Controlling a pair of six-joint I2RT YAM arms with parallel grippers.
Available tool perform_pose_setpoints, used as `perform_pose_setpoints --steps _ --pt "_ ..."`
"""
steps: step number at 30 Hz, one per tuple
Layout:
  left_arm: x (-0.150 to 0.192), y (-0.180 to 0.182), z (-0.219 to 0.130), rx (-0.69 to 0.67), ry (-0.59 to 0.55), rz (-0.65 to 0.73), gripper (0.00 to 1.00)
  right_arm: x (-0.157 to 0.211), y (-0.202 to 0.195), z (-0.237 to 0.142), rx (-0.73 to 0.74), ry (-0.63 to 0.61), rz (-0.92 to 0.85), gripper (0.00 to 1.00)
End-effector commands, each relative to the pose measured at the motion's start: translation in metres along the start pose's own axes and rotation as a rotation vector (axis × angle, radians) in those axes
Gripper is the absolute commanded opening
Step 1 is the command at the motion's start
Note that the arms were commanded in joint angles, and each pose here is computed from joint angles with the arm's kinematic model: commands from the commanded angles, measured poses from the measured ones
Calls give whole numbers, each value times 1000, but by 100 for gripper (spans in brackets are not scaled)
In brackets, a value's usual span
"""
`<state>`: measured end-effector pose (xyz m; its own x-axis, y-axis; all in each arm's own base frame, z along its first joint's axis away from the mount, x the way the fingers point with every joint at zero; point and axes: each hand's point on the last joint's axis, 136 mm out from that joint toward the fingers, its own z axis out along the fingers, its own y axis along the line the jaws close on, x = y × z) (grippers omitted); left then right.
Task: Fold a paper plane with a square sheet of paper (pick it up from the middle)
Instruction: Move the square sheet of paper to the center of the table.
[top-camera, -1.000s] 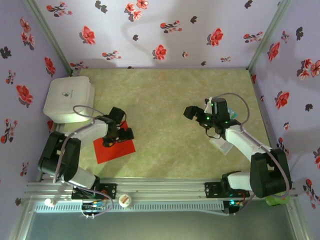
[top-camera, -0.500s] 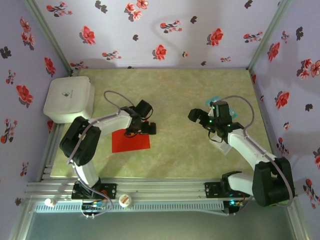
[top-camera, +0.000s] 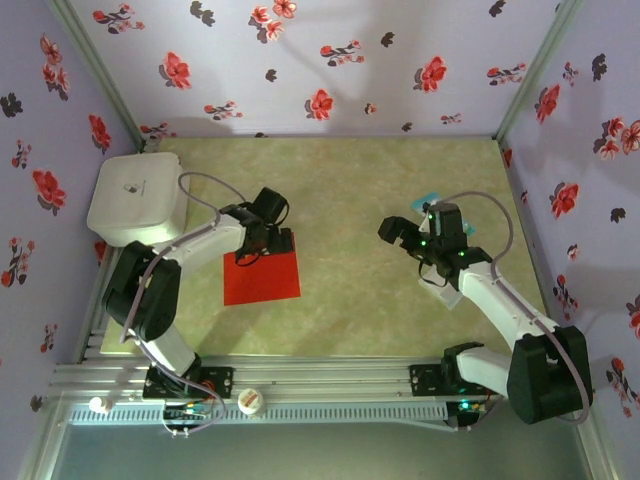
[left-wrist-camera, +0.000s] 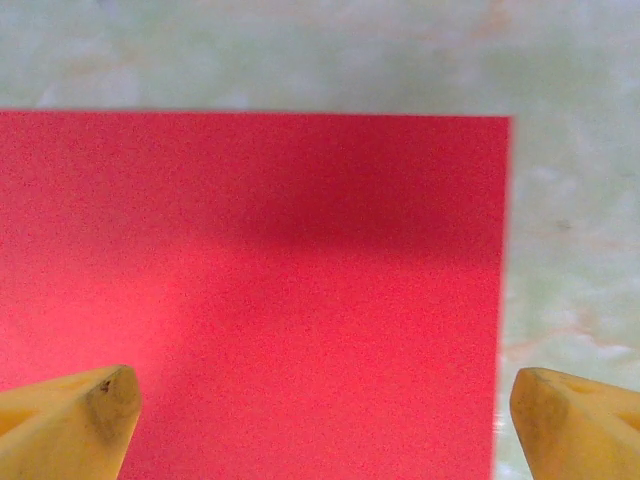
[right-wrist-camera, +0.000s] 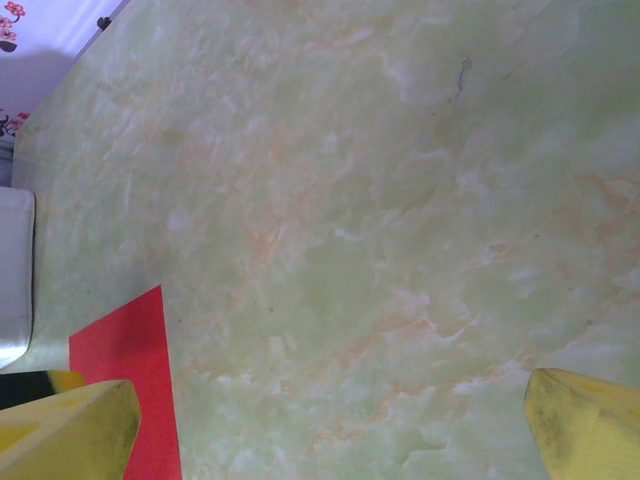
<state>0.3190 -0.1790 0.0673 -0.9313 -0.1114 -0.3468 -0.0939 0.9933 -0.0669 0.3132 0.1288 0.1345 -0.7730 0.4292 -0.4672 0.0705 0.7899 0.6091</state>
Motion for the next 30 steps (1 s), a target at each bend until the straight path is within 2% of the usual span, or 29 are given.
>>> perform_pose_setpoints --steps 1,15,22,30 --pt "18 18 16 -101 66 -12 95 2 7 3 -44 5 3 99" --pt "39 11 46 -159 146 57 95 4 7 5 -47 17 20 99" --pt "47 -29 54 -105 169 141 96 0 3 8 -20 5 45 99" --pt "48 -74 50 -4 150 118 96 6 -18 7 75 7 57 99"
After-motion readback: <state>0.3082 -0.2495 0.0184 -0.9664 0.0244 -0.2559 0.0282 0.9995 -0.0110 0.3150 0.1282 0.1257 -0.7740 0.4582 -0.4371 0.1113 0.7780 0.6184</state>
